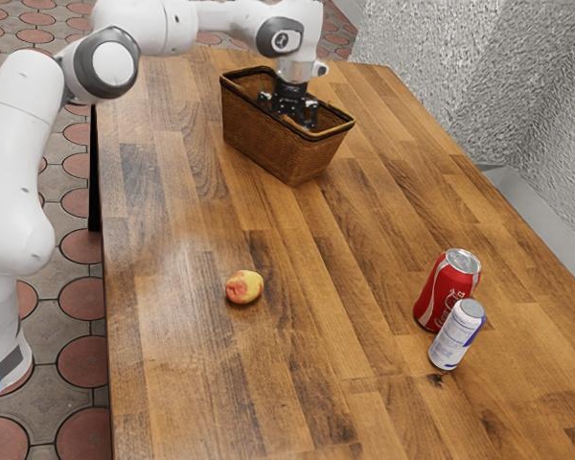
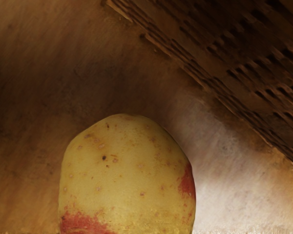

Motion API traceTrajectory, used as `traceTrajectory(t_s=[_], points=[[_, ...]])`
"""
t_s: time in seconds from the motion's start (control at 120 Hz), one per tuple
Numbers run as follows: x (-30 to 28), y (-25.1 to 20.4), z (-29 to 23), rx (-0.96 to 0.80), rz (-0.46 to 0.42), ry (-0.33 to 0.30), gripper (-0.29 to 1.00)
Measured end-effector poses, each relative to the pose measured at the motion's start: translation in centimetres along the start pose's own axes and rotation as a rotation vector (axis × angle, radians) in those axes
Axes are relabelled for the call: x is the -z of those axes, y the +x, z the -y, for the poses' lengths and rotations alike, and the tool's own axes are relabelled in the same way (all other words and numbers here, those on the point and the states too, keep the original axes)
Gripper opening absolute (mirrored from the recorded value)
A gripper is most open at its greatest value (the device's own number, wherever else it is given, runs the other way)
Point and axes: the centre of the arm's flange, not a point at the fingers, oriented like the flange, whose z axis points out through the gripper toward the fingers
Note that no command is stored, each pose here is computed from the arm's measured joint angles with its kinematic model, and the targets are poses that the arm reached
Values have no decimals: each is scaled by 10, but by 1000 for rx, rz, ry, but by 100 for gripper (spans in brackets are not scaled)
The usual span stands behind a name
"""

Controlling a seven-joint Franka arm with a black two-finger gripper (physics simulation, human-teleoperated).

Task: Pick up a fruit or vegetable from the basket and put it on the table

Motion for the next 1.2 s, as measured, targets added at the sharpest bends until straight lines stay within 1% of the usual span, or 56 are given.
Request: traceTrajectory(t_s=[0.108,0.558,1.2], points=[[-12,3,1,8,19,5,70],[-33,9,2,31,50,13,70],[-45,9,-2,35,62,16,70]])
